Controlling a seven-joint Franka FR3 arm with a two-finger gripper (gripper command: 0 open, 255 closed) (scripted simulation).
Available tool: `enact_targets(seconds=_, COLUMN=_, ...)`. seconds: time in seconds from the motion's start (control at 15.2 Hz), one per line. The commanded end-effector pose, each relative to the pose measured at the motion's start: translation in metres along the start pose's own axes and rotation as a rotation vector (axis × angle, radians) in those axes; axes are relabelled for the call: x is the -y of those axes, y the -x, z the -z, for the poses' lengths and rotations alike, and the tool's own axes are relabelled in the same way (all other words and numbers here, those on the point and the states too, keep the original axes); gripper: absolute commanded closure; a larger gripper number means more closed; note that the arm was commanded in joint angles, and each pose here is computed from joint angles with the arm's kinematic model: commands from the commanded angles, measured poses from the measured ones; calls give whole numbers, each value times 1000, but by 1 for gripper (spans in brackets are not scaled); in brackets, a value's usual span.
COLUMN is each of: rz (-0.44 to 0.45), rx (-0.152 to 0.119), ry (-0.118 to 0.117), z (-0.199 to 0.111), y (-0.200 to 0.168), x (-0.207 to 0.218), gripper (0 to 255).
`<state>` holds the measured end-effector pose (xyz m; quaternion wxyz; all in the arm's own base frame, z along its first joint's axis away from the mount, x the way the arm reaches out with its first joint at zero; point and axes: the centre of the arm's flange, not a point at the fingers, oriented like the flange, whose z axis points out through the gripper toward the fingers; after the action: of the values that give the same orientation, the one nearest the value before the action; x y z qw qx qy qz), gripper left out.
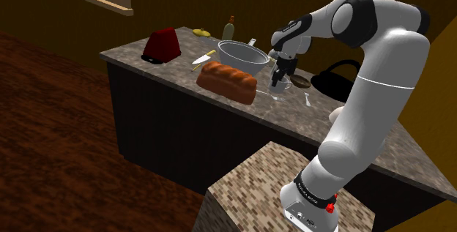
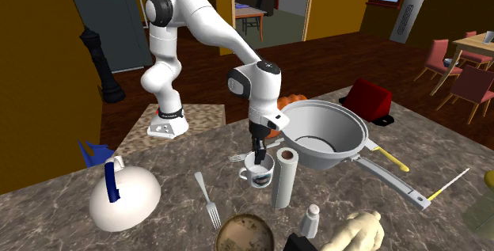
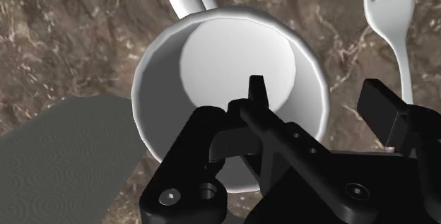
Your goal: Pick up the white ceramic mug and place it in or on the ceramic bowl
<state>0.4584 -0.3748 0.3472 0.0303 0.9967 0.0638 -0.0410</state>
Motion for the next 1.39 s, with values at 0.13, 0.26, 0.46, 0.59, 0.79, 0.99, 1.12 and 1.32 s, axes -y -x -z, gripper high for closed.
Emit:
enact_targets(seconds=0.13, rz=0, rx=0, ry=0, z=0, y=0, x=0, gripper=255)
enact_targets(seconds=0.26, rz=0, rx=0, ry=0, z=0, y=0, x=0, gripper=255)
enact_targets(seconds=0.46, rz=0, rx=0, ry=0, z=0, y=0, x=0, gripper=255)
enact_targets(seconds=0.59, rz=0, rx=0, ry=0, z=5, y=0, x=0, gripper=255)
enact_targets(seconds=0.79, rz=0, rx=0, ry=0, z=21, y=2, x=-1, gripper=255)
enact_targets(seconds=0.99, rz=0, rx=0, ry=0, z=37, y=3, x=-2, gripper=255)
enact_targets(seconds=1.12, rz=0, rx=0, ry=0, z=47, y=4, x=-3, gripper=255)
enact_targets(seconds=1.32, rz=0, rx=0, ry=0, z=63, y=5, x=-3, gripper=255)
